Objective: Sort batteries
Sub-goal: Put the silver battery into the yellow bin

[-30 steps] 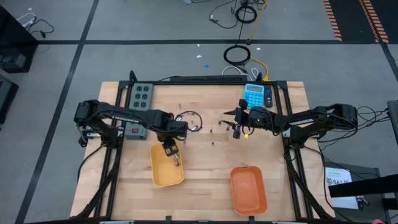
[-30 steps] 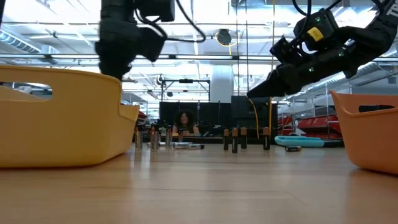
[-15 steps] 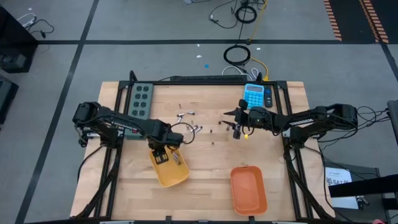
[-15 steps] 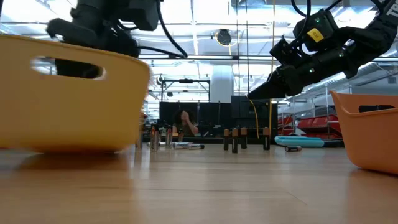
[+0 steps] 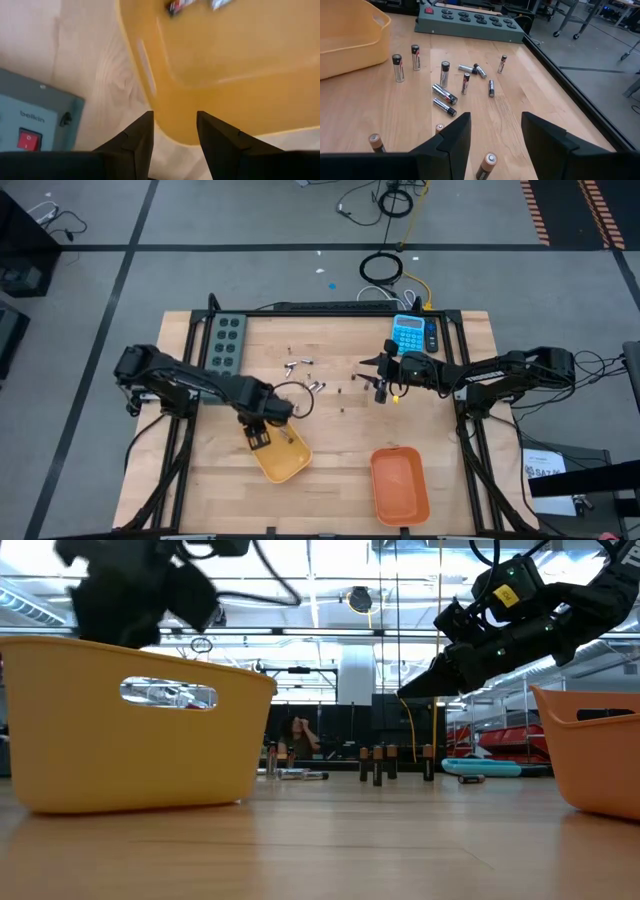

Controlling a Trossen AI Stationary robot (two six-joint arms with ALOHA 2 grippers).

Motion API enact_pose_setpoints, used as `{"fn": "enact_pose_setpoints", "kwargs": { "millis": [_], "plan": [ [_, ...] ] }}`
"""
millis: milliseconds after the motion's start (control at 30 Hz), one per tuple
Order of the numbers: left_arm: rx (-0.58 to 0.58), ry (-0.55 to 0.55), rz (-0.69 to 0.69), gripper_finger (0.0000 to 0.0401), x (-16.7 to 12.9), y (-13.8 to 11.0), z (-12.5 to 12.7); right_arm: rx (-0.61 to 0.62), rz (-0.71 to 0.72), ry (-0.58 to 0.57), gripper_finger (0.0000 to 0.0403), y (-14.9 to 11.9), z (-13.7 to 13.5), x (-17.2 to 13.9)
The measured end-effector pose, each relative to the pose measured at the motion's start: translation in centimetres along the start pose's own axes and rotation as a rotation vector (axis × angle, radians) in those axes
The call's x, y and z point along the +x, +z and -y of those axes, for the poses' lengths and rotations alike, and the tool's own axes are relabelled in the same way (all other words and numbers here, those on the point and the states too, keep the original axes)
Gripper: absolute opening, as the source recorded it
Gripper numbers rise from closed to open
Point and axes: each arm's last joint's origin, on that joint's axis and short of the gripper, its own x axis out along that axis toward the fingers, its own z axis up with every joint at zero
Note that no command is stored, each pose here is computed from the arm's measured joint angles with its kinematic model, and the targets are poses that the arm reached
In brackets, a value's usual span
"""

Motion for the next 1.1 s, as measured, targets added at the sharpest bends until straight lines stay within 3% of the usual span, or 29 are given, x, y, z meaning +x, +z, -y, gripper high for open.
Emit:
{"fn": "enact_pose_setpoints", "kwargs": {
  "millis": [167, 467, 733, 900, 1100],
  "plan": [
    [-0.03, -0.004, 0.097, 0.016, -2.1, 1.6, -1.6, 0.0, 0.0, 0.0, 0.0166, 0.0, 0.0, 0.0],
    [-0.021, 0.03, 0.179, 0.016, -1.6, 5.0, -5.6, -0.011, -0.013, 0.003, 0.0166, -0.1, 0.0, 0.0],
    [-0.043, 0.046, 0.306, 0.016, -2.2, 7.8, -12.0, -0.045, -0.029, 0.007, 0.0166, -0.3, -0.1, 0.0],
    [-0.039, 0.068, 0.32, 0.016, -0.7, 9.2, -16.0, -0.068, -0.043, 0.01, 0.0166, -0.4, -0.1, 0.0],
    [-0.015, 0.089, 0.367, 0.016, 0.9, 11.1, -19.0, -0.101, -0.047, 0.002, 0.0166, -0.5, 0.0, 0.0]
  ]
}}
